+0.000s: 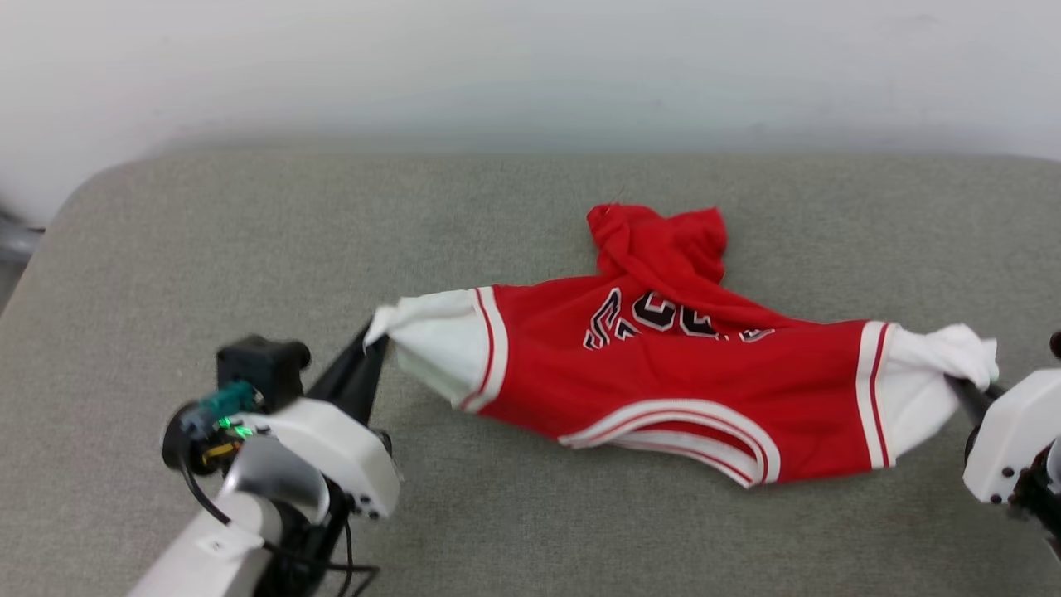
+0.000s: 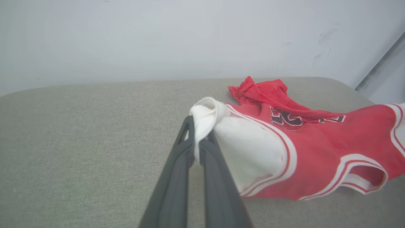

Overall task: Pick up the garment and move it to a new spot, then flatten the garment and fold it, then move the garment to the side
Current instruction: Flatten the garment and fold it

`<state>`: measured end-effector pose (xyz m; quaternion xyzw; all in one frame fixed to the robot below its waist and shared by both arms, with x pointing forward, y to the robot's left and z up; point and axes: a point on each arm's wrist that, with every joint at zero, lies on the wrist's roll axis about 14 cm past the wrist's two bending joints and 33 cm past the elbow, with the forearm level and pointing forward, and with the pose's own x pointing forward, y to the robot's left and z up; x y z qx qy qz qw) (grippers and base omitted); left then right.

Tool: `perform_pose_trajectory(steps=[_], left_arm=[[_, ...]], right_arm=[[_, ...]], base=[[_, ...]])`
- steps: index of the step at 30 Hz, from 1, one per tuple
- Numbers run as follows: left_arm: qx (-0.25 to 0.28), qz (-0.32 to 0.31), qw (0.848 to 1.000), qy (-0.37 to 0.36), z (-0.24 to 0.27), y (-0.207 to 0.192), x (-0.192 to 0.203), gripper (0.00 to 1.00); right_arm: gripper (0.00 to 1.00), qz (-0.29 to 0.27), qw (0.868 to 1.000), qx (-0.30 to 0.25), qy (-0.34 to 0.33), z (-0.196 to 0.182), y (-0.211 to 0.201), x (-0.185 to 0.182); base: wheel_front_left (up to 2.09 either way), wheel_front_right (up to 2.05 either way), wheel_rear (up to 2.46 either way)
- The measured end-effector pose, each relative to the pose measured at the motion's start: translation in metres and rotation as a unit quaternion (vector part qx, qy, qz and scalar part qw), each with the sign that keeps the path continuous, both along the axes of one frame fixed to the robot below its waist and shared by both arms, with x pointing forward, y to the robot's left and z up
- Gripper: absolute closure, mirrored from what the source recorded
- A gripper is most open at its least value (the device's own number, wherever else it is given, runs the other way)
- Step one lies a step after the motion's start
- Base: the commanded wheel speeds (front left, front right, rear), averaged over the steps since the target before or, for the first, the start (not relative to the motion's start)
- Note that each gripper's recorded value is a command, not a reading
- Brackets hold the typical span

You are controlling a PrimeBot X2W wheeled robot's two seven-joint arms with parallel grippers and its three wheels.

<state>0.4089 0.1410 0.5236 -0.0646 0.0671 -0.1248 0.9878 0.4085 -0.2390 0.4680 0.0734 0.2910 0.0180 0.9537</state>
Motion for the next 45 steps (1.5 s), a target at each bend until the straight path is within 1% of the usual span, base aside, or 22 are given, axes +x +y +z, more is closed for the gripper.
perform_pose_trajectory(steps=[4,7,9,14,16,18,23,27,29,30,35,38,44,45], left_arm=[[-0.002,-0.001,0.998,-0.059,0.044,0.001,0.014,1.0],[-0.004,-0.004,0.995,-0.098,0.077,0.001,0.029,1.0],[-0.009,-0.001,0.994,-0.109,0.093,0.003,0.042,1.0],[-0.002,0.001,0.989,-0.147,0.133,0.007,0.078,1.0],[0.003,0.006,0.988,-0.157,0.147,0.011,0.097,1.0],[0.01,0.015,0.986,-0.163,0.157,0.016,0.116,1.0],[0.027,0.039,0.978,-0.205,0.188,0.029,0.161,1.0],[0.037,0.057,0.971,-0.227,0.201,0.04,0.192,1.0],[0.042,0.07,0.969,-0.232,0.205,0.047,0.206,1.0],[0.04,0.076,0.969,-0.233,0.206,0.049,0.213,1.0],[0.037,0.084,0.968,-0.233,0.203,0.054,0.24,1.0],[0.034,0.088,0.971,-0.219,0.184,0.059,0.254,1.0],[0.027,0.085,0.981,-0.174,0.132,0.063,0.274,1.0],[0.022,0.084,0.983,-0.163,0.123,0.064,0.277,1.0]], right_arm=[[1.0,-0.002,0.997,-0.015,-0.078,0.047,-0.001,0.008],[1.0,-0.009,0.991,-0.026,-0.133,0.083,-0.003,0.021],[1.0,-0.011,0.986,-0.03,-0.162,0.101,-0.004,0.032],[1.0,-0.011,0.977,-0.038,-0.21,0.14,-0.001,0.071],[1.0,-0.012,0.969,-0.047,-0.243,0.162,-0.001,0.089],[1.0,-0.01,0.964,-0.05,-0.261,0.179,0.0,0.109],[1.0,-0.006,0.951,-0.053,-0.305,0.212,0.009,0.157],[1.0,-0.002,0.944,-0.057,-0.326,0.228,0.017,0.189],[1.0,0.001,0.935,-0.06,-0.351,0.243,0.021,0.201],[1.0,0.001,0.933,-0.063,-0.355,0.247,0.022,0.207],[1.0,0.006,0.926,-0.071,-0.371,0.257,0.025,0.233],[1.0,0.009,0.927,-0.073,-0.368,0.248,0.027,0.246],[1.0,0.017,0.944,-0.064,-0.324,0.195,0.032,0.269],[1.0,0.019,0.948,-0.063,-0.31,0.183,0.033,0.272]], base=[[0.0,0.0,0.0],[0.0,0.0,0.0],[0.0,0.0,0.0],[0.0,0.0,0.0],[0.0,0.0,0.0],[0.0,0.0,0.0],[0.0,0.0,0.0],[0.0,0.0,0.0],[0.0,0.0,0.0],[0.0,0.0,0.0],[0.0,0.0,0.0],[0.0,0.0,0.0],[0.0,0.0,0.0],[0.0,0.0,0.0]])
